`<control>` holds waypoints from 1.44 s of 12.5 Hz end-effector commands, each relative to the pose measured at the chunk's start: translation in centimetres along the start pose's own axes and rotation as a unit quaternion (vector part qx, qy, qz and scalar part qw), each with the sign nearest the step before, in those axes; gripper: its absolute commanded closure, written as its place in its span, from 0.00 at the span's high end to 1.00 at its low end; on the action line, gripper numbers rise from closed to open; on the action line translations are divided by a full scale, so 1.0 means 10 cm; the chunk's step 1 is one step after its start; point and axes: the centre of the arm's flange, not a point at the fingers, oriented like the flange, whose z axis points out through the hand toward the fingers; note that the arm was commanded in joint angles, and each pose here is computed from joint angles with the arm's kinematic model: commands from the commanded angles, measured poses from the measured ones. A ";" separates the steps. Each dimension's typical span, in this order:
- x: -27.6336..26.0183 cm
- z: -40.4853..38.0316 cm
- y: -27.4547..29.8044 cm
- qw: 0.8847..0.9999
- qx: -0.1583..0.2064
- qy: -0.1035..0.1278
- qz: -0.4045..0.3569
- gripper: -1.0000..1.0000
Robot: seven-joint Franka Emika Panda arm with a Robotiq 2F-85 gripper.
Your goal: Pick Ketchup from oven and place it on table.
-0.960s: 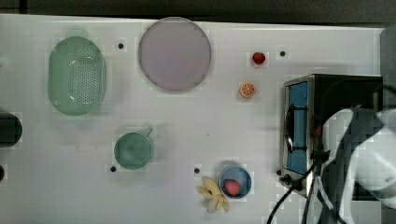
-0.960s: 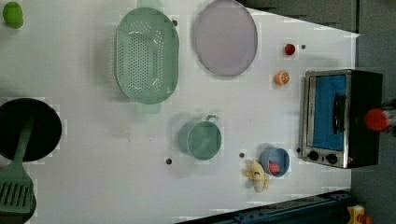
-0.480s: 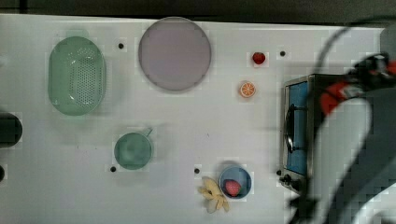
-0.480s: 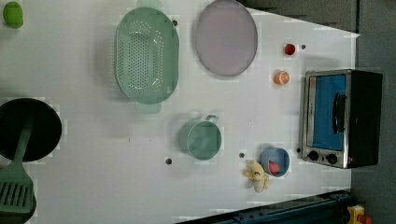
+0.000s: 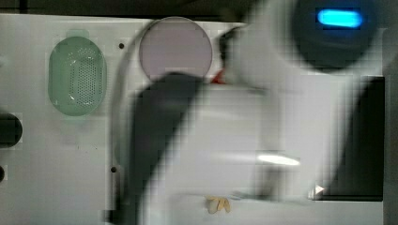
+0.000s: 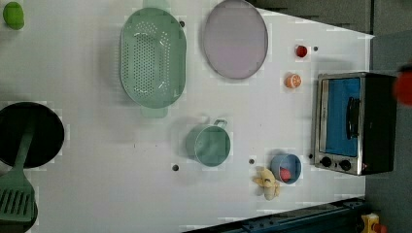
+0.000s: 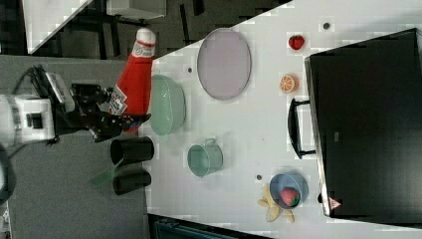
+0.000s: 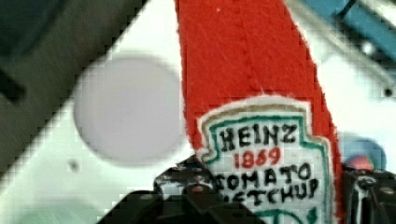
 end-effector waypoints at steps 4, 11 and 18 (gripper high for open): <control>-0.32 1.60 -0.01 0.996 -0.066 -0.060 -0.020 0.65; -0.51 3.21 0.45 0.995 -0.080 -0.064 -0.005 0.65; -0.60 4.01 0.54 0.999 -0.037 -0.017 -0.007 0.90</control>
